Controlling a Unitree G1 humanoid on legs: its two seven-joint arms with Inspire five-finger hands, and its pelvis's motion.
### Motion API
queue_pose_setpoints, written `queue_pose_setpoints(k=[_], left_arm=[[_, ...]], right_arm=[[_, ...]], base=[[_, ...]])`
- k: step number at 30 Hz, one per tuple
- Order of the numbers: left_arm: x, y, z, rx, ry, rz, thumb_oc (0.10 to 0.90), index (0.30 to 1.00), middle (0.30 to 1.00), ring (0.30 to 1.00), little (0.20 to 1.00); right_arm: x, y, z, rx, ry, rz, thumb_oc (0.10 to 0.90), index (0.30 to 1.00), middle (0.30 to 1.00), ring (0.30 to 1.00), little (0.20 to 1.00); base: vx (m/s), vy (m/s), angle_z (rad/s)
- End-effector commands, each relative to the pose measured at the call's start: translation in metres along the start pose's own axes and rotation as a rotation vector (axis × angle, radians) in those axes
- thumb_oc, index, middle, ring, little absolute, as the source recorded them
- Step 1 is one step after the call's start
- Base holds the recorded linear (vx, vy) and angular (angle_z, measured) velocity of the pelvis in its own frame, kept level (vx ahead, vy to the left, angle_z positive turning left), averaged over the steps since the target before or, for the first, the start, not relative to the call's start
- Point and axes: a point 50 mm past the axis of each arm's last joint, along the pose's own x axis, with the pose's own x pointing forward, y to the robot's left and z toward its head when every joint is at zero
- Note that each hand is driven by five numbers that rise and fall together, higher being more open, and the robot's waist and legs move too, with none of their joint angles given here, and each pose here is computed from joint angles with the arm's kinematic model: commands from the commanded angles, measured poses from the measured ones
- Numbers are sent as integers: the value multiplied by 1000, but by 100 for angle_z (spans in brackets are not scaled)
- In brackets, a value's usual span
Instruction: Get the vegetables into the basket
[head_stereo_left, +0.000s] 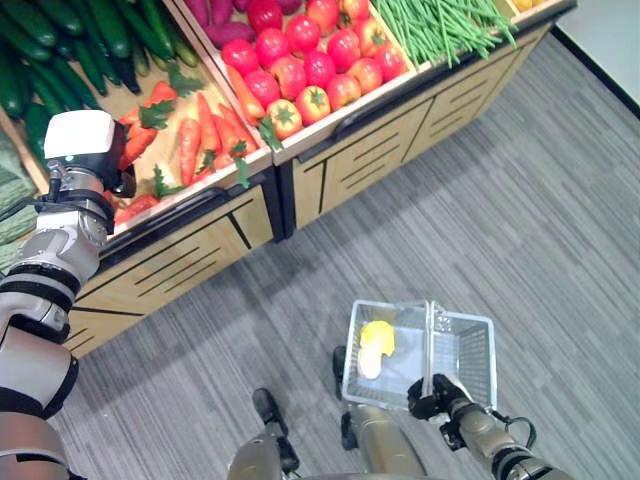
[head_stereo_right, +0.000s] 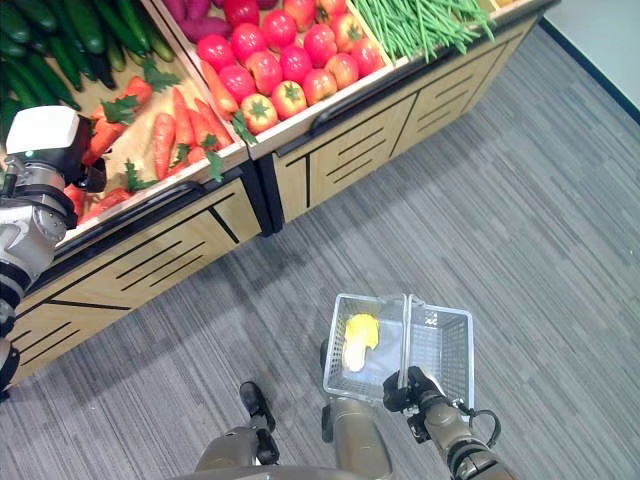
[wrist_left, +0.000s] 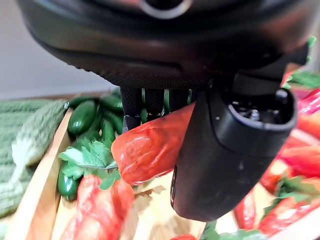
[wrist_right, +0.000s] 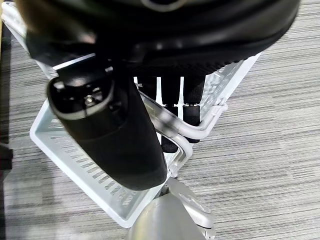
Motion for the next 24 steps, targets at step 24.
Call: queue_pose_setpoints(k=[24], left_arm=[[-66, 16, -2, -87, -129, 121, 400, 300, 300, 300, 300]], right_arm=[[-27, 9, -90, -42, 325, 51, 400, 300, 300, 300, 300]], base=[[-50, 40, 11]])
